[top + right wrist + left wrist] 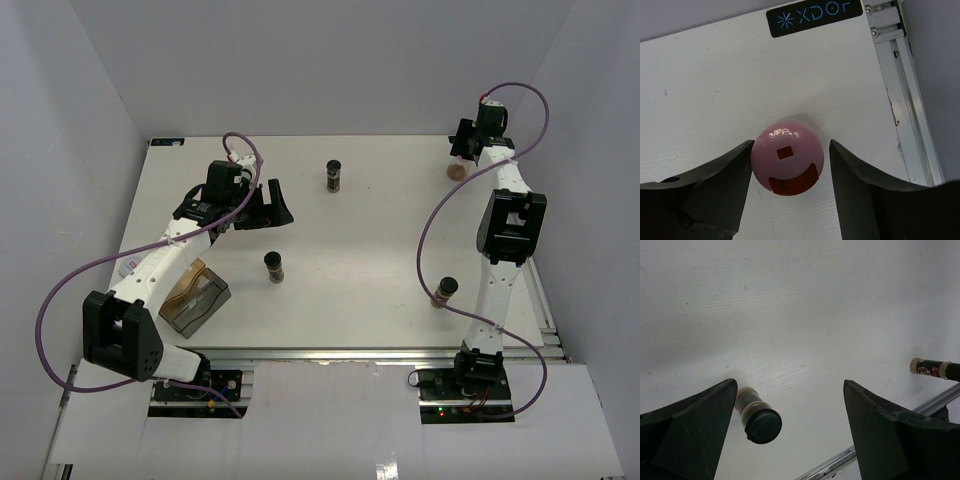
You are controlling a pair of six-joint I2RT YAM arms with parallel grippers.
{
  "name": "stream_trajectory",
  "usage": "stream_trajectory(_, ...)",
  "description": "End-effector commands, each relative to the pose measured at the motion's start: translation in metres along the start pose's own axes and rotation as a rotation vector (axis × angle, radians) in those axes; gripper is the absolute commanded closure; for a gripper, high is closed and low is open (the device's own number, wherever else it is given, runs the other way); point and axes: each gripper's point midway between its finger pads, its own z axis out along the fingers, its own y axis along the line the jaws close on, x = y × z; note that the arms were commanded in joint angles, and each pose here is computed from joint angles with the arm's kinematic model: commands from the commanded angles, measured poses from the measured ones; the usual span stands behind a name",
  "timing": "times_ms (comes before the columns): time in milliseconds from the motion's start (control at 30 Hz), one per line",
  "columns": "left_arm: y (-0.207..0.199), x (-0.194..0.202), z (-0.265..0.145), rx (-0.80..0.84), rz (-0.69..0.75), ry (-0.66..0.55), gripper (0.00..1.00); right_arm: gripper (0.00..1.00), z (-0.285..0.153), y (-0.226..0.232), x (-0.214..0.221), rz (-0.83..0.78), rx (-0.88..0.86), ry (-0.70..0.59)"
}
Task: Organize the condiment bottles
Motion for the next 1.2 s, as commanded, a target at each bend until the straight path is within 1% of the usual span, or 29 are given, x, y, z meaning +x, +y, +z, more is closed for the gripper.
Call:
stream_trajectory(0, -0.004, -0.014, -0.007, -0.008, 0.017, -0.038, 0.02, 0.43, -0.012, -0.001, -0.026, -0.020, 0.011, -0.078)
stream_trajectory(67, -0.003, -0.015, -0.009, -0.017, 0.009, -0.042, 0.02, 0.54, -0.020, -0.002, -0.033, -0.024, 0.024, -0.088)
stream_trajectory(133, 0.001, -0.019, -0.010, -0.051, -0.009, -0.056, 0.02, 0.62, -0.028, -0.003, -0.039, -0.028, 0.032, -0.095)
stream_trajectory(167, 0.004, -0.019, -0.010, -0.064, -0.013, -0.059, 0.02, 0.64, -0.031, -0.003, -0.039, -0.029, 0.031, -0.090)
stream_trajectory(200, 0.005, -0.020, -0.009, -0.072, -0.022, -0.062, 0.02, 0.71, -0.040, 0.000, -0.044, -0.032, 0.028, -0.094)
stream_trajectory(233, 0.005, -0.021, -0.010, -0.077, -0.025, -0.063, 0.02, 0.74, -0.044, 0.004, -0.044, -0.043, 0.022, -0.091)
stream_trajectory(333, 0.006, -0.024, -0.015, -0.093, -0.024, -0.076, 0.02, 0.91, -0.067, 0.020, -0.049, -0.086, 0.012, -0.100)
stream_trajectory(367, 0.009, -0.026, -0.019, -0.113, -0.018, -0.088, 0.02, 0.92, -0.077, 0.026, -0.051, -0.101, 0.002, -0.106)
stream_trajectory(433, 0.016, -0.030, -0.025, -0.158, -0.006, -0.112, 0.02, 0.92, -0.103, 0.053, -0.055, -0.135, -0.051, -0.128)
stream_trajectory(467, 0.021, -0.032, -0.029, -0.192, 0.003, -0.126, 0.02, 0.92, -0.109, 0.072, -0.044, -0.161, -0.087, -0.108)
stream_trajectory(500, 0.025, -0.033, -0.031, -0.215, 0.005, -0.130, 0.02, 0.92, -0.126, 0.082, -0.047, -0.163, -0.114, -0.120)
stream_trajectory(533, 0.030, -0.035, -0.034, -0.247, 0.008, -0.136, 0.02, 0.92, -0.135, 0.093, -0.041, -0.173, -0.149, -0.114)
stream_trajectory(567, 0.033, -0.035, -0.038, -0.271, 0.009, -0.132, 0.02, 0.92, -0.147, 0.109, -0.029, -0.183, -0.194, -0.100)
stream_trajectory(600, 0.033, -0.035, -0.041, -0.280, 0.009, -0.127, 0.02, 0.92, -0.149, 0.122, -0.010, -0.194, -0.232, -0.064)
stream_trajectory(667, 0.027, -0.037, -0.050, -0.262, 0.014, -0.126, 0.02, 0.92, -0.179, 0.160, 0.016, -0.223, -0.357, -0.064)
stream_trajectory(733, 0.020, -0.037, -0.059, -0.235, 0.018, -0.131, 0.02, 0.92, -0.202, 0.190, 0.039, -0.281, -0.406, -0.075)
stream_trajectory(833, 0.011, -0.036, -0.071, -0.203, 0.022, -0.131, 0.02, 0.92, -0.233, 0.232, 0.075, -0.366, -0.484, -0.057)
stream_trajectory(967, 0.009, -0.037, -0.082, -0.206, 0.028, -0.143, 0.02, 0.92, -0.263, 0.259, 0.124, -0.408, -0.593, -0.014)
stream_trajectory(1033, 0.009, -0.036, -0.083, -0.206, 0.027, -0.137, 0.02, 0.92, -0.275, 0.272, 0.136, -0.431, -0.631, -0.023)
stream_trajectory(1167, 0.004, -0.036, -0.084, -0.181, 0.030, -0.136, 0.02, 0.92, -0.275, 0.282, 0.175, -0.495, -0.651, 0.008)
